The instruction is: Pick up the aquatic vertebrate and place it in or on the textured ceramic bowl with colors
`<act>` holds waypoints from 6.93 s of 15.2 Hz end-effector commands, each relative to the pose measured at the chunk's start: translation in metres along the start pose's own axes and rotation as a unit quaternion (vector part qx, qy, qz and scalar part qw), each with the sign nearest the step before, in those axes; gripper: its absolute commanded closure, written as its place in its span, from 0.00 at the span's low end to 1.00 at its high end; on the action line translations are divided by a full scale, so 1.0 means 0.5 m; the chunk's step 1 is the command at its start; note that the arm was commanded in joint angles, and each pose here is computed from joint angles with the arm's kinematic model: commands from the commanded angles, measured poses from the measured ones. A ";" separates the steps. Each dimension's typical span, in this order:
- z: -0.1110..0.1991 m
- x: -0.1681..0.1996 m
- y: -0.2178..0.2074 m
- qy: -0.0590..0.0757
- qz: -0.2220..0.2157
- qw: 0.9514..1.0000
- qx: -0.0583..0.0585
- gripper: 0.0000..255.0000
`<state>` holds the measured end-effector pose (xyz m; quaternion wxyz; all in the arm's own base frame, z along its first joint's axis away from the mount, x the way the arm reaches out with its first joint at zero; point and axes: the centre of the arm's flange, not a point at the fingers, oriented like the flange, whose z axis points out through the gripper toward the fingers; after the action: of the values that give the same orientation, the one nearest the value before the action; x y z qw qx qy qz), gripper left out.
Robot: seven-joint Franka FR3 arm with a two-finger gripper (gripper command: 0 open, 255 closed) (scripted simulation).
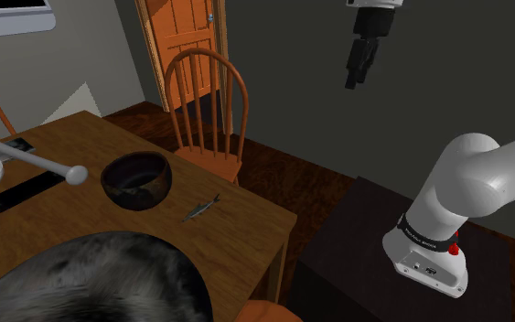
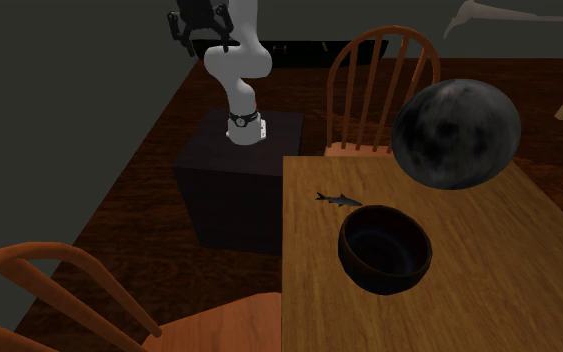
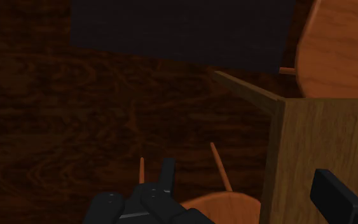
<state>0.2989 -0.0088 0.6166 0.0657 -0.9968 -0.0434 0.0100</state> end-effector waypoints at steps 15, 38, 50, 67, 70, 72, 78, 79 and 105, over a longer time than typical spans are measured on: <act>0.237 0.231 -0.114 0.036 -0.245 0.969 0.013 0.00; 0.588 0.442 -0.512 0.088 -0.609 0.788 0.032 0.00; 0.701 0.454 -0.574 0.093 -0.641 0.761 0.033 0.00; 0.690 0.454 -0.576 0.093 -0.641 0.761 0.033 1.00; 0.659 0.454 -0.580 0.093 -0.641 0.761 0.033 1.00; 0.638 0.453 -0.583 0.093 -0.641 0.761 0.033 1.00; 0.575 0.452 -0.591 0.093 -0.641 0.761 0.033 1.00; 0.564 0.452 -0.593 0.093 -0.641 0.761 0.033 1.00; 0.330 0.524 -0.647 0.093 -0.641 0.761 0.033 1.00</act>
<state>0.5193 0.3477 0.4914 0.0935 -0.7293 -0.6660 -0.1260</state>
